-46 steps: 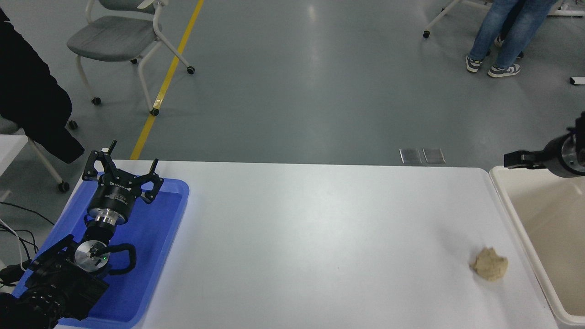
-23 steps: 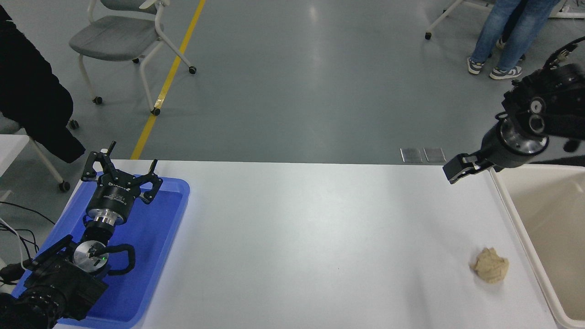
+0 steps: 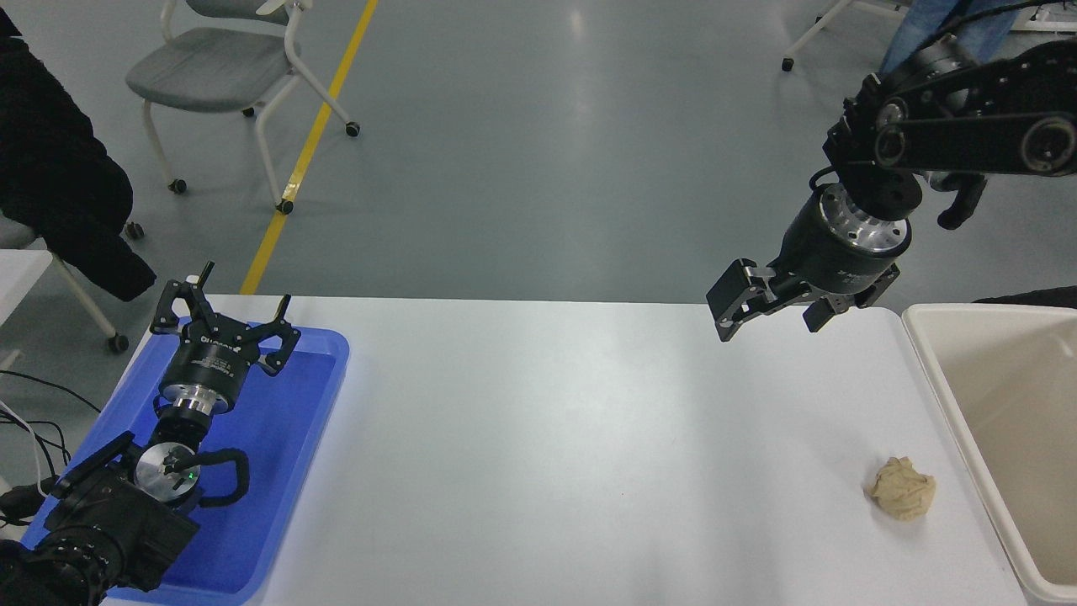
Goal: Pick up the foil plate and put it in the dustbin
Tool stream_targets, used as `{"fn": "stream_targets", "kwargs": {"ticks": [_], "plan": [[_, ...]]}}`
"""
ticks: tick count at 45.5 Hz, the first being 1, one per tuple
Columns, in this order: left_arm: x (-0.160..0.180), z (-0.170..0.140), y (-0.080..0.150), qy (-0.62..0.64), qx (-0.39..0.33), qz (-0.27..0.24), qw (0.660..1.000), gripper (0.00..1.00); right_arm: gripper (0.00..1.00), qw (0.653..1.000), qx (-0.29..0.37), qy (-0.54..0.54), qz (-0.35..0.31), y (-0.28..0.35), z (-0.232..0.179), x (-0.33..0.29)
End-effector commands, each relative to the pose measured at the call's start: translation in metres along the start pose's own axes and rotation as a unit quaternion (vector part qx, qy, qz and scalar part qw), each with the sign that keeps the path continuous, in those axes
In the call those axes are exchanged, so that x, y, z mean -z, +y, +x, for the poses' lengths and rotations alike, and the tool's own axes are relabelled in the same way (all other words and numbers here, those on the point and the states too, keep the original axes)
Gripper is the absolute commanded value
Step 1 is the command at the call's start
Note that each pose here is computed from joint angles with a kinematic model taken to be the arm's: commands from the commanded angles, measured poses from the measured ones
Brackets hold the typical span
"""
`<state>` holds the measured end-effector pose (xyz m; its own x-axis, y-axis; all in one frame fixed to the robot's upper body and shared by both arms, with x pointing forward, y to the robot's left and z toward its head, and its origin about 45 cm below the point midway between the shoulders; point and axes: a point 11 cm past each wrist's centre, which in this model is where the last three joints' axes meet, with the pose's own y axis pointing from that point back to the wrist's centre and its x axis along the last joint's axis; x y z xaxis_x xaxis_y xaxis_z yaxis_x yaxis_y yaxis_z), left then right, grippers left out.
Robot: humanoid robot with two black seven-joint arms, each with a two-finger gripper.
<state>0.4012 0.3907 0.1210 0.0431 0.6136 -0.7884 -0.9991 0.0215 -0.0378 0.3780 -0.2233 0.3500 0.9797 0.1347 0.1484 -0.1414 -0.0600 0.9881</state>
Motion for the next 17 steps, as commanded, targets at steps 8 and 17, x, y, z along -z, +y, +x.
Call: {"fn": "stream_targets", "kwargs": {"ticks": [8,17], "plan": [[0.000,0.000,0.000,0.000,0.000,0.000,1.000,1.00,1.00,1.000,-0.002,-0.021,-0.007,0.023,-0.012,-0.012],[0.000,0.000,0.000,0.000,0.000,0.000,1.000,1.00,1.00,1.000,-0.009,-0.023,-0.008,0.028,-0.011,-0.013]]}}
